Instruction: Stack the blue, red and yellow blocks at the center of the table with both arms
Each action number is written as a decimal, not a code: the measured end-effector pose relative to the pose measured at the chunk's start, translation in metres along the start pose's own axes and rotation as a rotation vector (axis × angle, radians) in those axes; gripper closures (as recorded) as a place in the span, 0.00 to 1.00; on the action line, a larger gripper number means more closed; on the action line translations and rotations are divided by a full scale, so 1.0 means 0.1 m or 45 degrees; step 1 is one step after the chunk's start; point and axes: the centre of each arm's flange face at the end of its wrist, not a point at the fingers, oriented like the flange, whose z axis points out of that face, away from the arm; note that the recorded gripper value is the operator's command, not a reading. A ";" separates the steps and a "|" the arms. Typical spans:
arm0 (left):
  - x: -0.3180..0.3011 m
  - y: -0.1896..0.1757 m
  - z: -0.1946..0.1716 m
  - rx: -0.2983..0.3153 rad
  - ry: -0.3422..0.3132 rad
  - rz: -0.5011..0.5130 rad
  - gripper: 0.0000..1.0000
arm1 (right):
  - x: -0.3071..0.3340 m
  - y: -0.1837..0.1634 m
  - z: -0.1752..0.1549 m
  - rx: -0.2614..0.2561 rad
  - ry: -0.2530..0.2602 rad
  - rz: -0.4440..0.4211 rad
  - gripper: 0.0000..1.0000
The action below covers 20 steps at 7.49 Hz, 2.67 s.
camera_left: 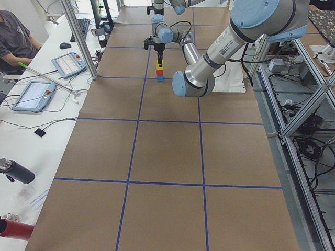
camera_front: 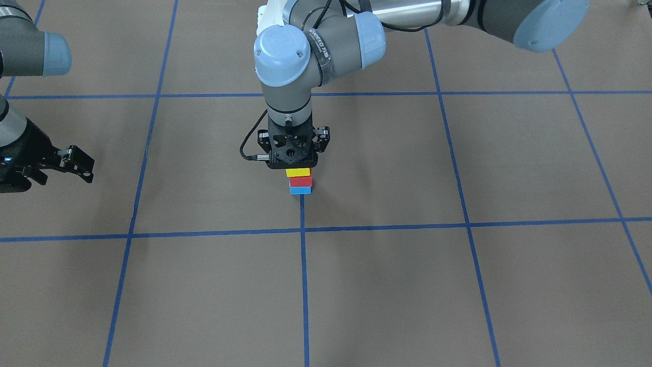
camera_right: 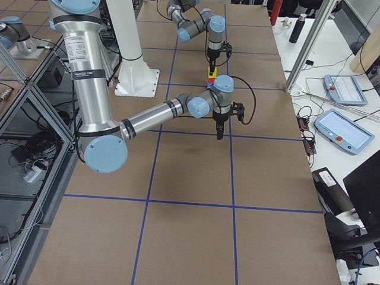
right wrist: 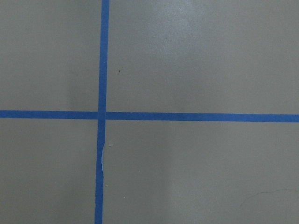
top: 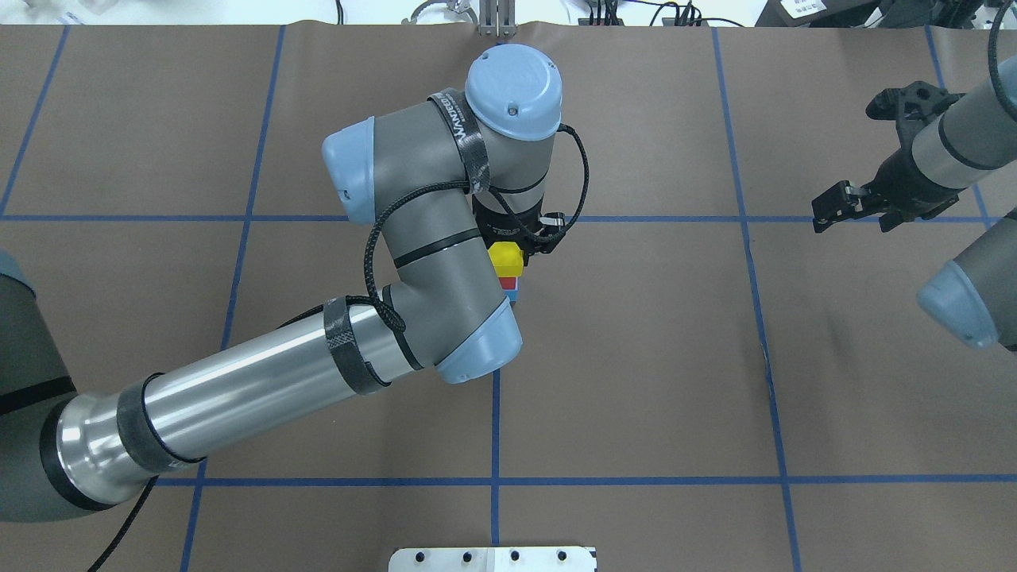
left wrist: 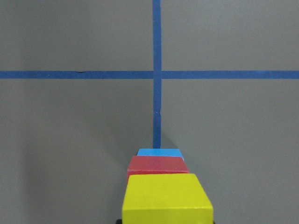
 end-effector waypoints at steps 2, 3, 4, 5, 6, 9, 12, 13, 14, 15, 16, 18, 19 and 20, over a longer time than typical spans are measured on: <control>-0.01 0.00 -0.01 0.002 0.001 0.008 1.00 | 0.00 0.00 0.00 0.001 -0.001 -0.001 0.00; -0.02 -0.01 -0.01 0.003 0.001 0.010 1.00 | 0.00 0.00 0.00 0.000 0.000 0.000 0.00; -0.02 -0.02 -0.01 0.004 0.000 0.010 1.00 | 0.00 0.00 0.00 -0.001 0.001 0.001 0.00; -0.03 -0.03 -0.02 0.005 0.000 0.010 1.00 | 0.00 0.00 0.01 -0.001 0.001 0.001 0.00; -0.04 -0.03 -0.02 0.006 -0.001 0.008 1.00 | 0.01 0.00 0.01 -0.002 0.001 0.001 0.00; -0.05 -0.05 -0.02 0.008 0.000 0.008 0.78 | 0.01 0.00 0.01 -0.002 0.001 0.002 0.00; -0.05 -0.05 -0.01 0.007 -0.001 0.007 0.01 | 0.01 0.00 0.01 -0.003 0.002 0.003 0.00; -0.05 -0.05 -0.01 0.007 -0.001 0.008 0.01 | 0.01 0.00 0.02 -0.003 0.003 0.003 0.00; -0.05 -0.04 0.00 0.007 -0.001 0.009 0.01 | 0.01 0.00 0.02 -0.004 0.003 0.003 0.00; -0.05 -0.04 0.00 0.007 -0.001 0.009 0.01 | 0.01 0.00 0.02 -0.004 0.003 0.004 0.00; -0.05 -0.04 0.00 0.007 -0.002 0.009 0.00 | 0.02 0.00 0.02 -0.004 0.004 0.004 0.00; -0.06 -0.03 -0.09 0.014 0.015 0.013 0.00 | 0.02 0.00 0.02 -0.004 0.004 0.004 0.00; -0.20 0.04 -0.22 0.028 0.038 0.017 0.00 | 0.03 0.00 0.02 -0.005 0.005 0.005 0.00; -0.58 0.21 -0.32 0.041 0.056 0.038 0.00 | 0.05 0.01 0.02 -0.006 0.006 0.007 0.00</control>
